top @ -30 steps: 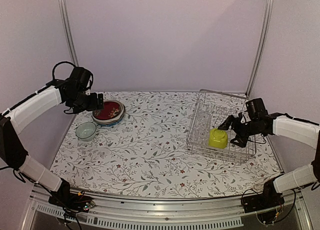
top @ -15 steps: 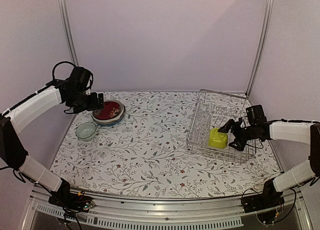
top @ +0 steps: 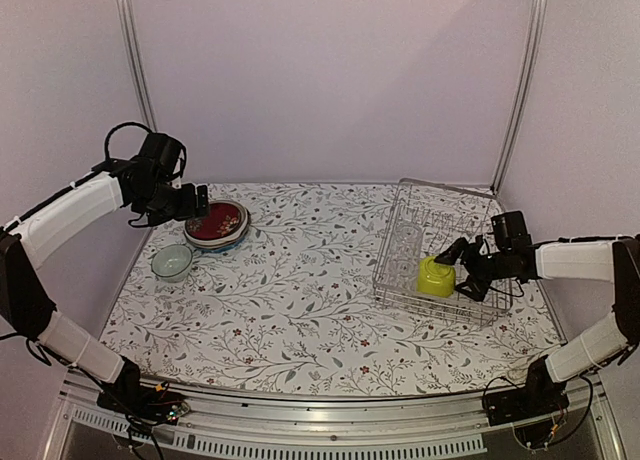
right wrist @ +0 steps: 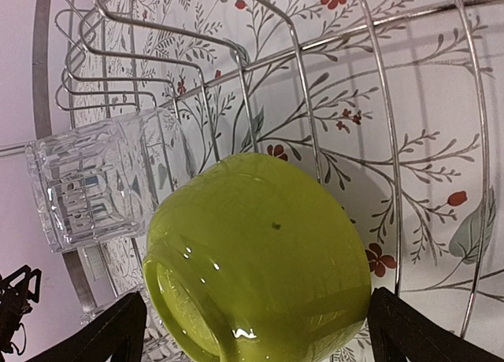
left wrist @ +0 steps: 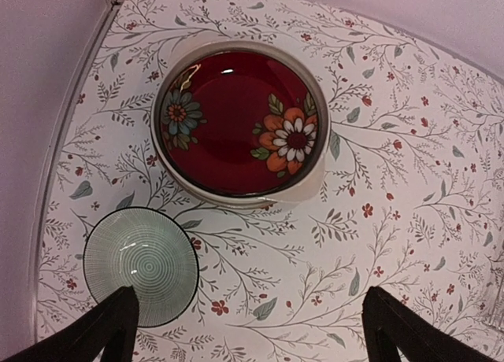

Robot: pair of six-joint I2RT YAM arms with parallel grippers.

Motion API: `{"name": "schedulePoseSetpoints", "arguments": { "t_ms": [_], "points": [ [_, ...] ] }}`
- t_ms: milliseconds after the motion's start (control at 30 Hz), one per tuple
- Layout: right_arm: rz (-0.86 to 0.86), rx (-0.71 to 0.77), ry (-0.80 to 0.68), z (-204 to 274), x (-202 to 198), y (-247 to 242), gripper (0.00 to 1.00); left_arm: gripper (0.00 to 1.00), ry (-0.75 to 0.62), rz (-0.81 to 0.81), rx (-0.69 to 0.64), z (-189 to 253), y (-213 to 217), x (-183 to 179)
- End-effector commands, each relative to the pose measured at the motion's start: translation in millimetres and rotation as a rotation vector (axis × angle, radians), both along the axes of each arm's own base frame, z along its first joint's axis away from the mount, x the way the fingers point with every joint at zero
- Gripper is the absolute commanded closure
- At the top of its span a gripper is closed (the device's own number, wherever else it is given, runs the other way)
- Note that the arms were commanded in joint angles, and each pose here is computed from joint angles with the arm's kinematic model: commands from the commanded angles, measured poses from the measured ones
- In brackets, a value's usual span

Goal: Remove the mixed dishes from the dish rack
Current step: Grab the bowl from the dish rack.

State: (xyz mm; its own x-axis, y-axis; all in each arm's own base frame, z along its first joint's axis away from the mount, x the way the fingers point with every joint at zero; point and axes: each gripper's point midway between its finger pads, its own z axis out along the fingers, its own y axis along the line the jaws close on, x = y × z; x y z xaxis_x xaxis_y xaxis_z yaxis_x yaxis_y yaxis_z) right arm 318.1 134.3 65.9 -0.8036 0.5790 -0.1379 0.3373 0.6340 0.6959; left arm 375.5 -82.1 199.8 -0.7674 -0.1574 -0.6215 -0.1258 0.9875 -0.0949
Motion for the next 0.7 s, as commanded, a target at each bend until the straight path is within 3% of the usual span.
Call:
{"name": "schedulePoseSetpoints", "arguments": {
  "t_ms": [0, 367, 667],
  "points": [
    [-0.036, -0.032, 0.060, -14.0, -1.6, -8.0, 0.01, 0.00, -0.013, -0.019, -0.005, 0.5, -4.8, -2.2],
    [-0.021, -0.061, 0.091, -19.5, 0.1, -9.1, 0.01, 0.00, -0.015, -0.018, -0.007, -0.5, -5.8, 0.2],
    [0.051, 0.013, -0.066, 27.2, 5.0, 4.7, 0.01, 0.00, -0.022, -0.027, -0.017, 0.7, -8.4, 2.5]
  ]
}}
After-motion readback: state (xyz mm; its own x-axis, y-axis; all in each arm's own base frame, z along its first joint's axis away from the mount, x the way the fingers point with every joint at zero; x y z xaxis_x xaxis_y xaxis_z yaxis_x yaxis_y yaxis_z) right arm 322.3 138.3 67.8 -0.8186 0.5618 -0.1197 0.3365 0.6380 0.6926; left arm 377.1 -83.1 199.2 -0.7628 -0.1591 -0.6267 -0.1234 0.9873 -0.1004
